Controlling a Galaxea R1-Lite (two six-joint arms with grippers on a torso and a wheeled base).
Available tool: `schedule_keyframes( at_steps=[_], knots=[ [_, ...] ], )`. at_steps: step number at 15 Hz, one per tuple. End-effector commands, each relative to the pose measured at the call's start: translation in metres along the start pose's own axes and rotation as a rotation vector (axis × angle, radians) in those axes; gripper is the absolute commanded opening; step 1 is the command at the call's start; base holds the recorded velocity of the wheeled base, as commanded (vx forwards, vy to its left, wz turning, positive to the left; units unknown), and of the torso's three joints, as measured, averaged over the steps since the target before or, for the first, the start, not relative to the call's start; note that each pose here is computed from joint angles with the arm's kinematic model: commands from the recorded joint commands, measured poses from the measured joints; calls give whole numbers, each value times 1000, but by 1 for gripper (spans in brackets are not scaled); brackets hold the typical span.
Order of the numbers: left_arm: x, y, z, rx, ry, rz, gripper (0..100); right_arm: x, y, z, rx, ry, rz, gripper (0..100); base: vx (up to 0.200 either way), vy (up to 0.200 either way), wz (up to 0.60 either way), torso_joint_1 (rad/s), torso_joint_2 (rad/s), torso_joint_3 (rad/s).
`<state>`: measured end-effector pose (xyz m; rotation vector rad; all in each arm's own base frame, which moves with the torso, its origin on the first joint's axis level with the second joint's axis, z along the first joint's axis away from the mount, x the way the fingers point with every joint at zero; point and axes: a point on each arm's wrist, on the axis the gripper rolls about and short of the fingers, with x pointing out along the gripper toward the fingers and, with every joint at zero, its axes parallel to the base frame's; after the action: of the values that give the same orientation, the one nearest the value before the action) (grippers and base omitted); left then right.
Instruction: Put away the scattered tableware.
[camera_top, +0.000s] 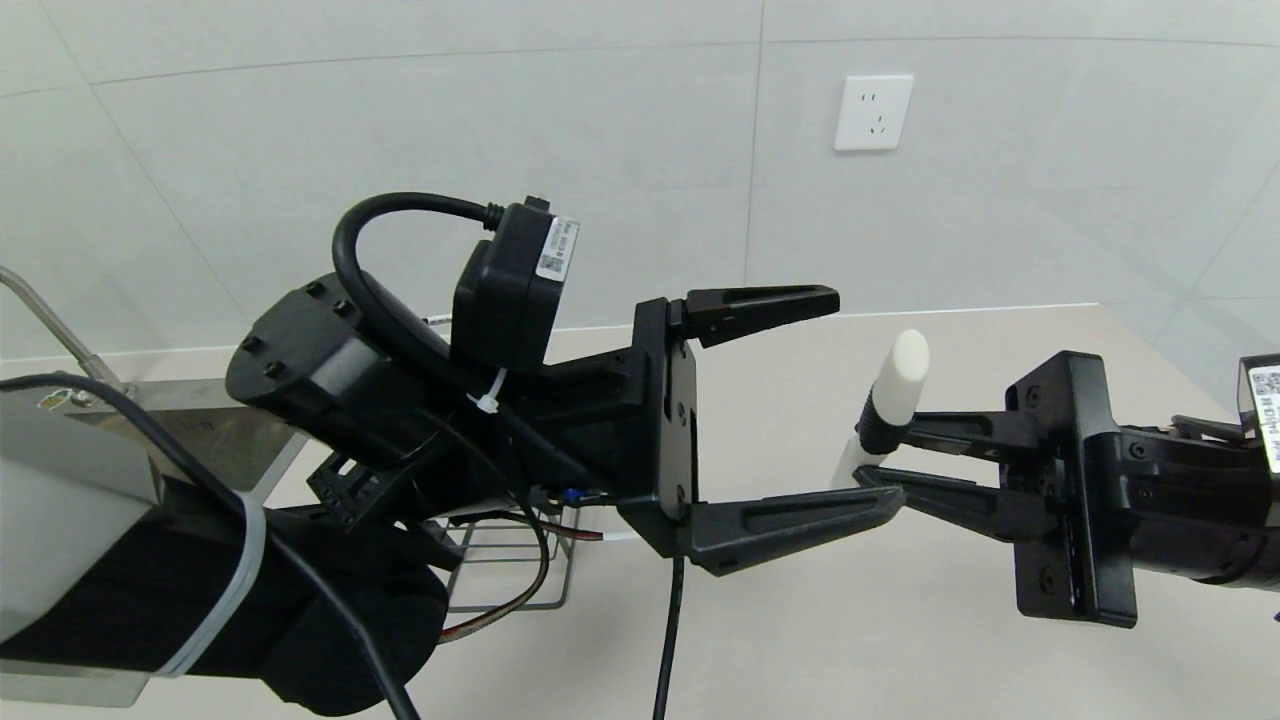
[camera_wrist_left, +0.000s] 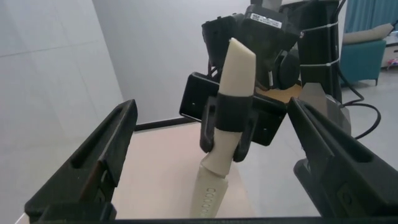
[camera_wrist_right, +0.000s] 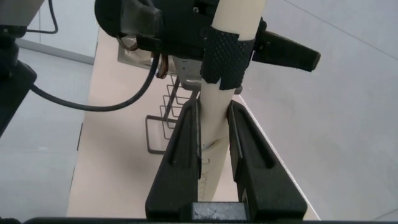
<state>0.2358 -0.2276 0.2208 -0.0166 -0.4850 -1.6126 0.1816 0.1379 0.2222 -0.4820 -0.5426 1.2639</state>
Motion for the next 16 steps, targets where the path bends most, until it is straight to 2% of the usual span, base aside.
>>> schedule_keyframes(
  at_steps=[1,7,16],
  knots=[
    [1,0,-1,-4,2,-3,100,6,-4,-5,4,5,2,0,0,0,0,0,0,0],
    [2,2,-17,-33,26,1,100,13,-10,-8,0,0,1,0,0,0,0,0,0,0],
    [3,3,-19,-31,26,1,100,16,-9,-11,3,4,8,0,0,0,0,0,0,0]
  ],
)
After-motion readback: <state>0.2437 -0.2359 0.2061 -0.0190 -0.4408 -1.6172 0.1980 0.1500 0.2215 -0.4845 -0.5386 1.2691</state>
